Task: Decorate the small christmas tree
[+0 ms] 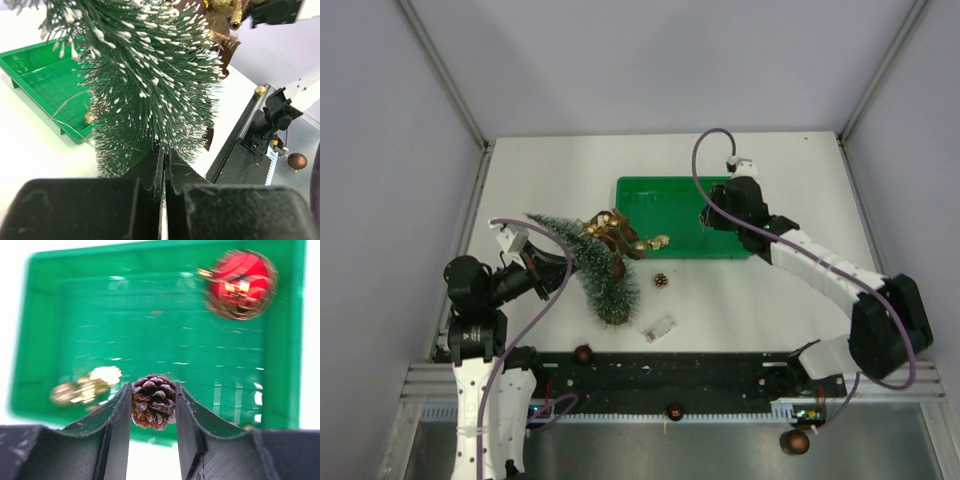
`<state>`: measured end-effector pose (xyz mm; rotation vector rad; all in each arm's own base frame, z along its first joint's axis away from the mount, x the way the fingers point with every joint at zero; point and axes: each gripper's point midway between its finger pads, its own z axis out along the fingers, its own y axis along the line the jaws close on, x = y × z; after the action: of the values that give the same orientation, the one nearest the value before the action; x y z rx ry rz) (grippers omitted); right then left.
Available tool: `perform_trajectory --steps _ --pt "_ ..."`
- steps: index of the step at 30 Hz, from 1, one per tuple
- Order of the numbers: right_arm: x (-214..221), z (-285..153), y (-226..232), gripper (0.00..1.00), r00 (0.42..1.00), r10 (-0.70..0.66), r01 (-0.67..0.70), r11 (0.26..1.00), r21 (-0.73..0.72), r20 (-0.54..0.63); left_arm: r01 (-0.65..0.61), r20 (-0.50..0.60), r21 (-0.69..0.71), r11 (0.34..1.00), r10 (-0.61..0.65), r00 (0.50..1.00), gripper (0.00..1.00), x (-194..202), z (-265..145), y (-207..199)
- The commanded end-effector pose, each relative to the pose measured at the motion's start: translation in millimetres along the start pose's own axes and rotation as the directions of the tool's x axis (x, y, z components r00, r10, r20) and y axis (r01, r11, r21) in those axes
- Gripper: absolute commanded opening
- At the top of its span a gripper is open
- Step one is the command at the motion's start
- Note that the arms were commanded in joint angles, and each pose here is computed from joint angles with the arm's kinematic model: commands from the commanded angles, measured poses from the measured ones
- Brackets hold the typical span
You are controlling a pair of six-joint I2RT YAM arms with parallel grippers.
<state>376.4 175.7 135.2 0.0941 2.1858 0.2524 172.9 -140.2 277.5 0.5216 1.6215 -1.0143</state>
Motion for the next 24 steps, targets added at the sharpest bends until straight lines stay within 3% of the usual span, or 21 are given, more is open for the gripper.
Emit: perform_trajectory --steps 1,6,14,21,24 --pt "-18 -74 66 0.33 0.999 0.039 -0.030 0.936 -0.350 0.019 0.008 -0.006 0.001 1.000 -0.008 1.000 0.00 7 -2 -1" --pt "7 -143 111 0.34 0.990 0.085 -0.136 0.734 -0.666 -0.109 0.011 0.004 0.000 1.000 -0.011 1.000 0.00 8 -2 -3" --pt "20 -216 122 0.35 0.936 0.285 -0.328 0.483 -0.812 -0.209 0.021 0.013 0.010 1.000 -0.021 1.000 0.00 8 -2 -5" --pt "15 -245 155 0.36 0.932 0.297 -0.317 0.394 -0.863 -0.207 0.042 0.016 0.014 0.999 -0.042 0.999 0.00 2 -2 -7" --pt "15 -245 169 0.36 0.940 0.296 -0.287 0.413 -0.864 -0.170 0.053 0.018 0.017 0.998 -0.053 0.998 0.00 1 -1 -8"
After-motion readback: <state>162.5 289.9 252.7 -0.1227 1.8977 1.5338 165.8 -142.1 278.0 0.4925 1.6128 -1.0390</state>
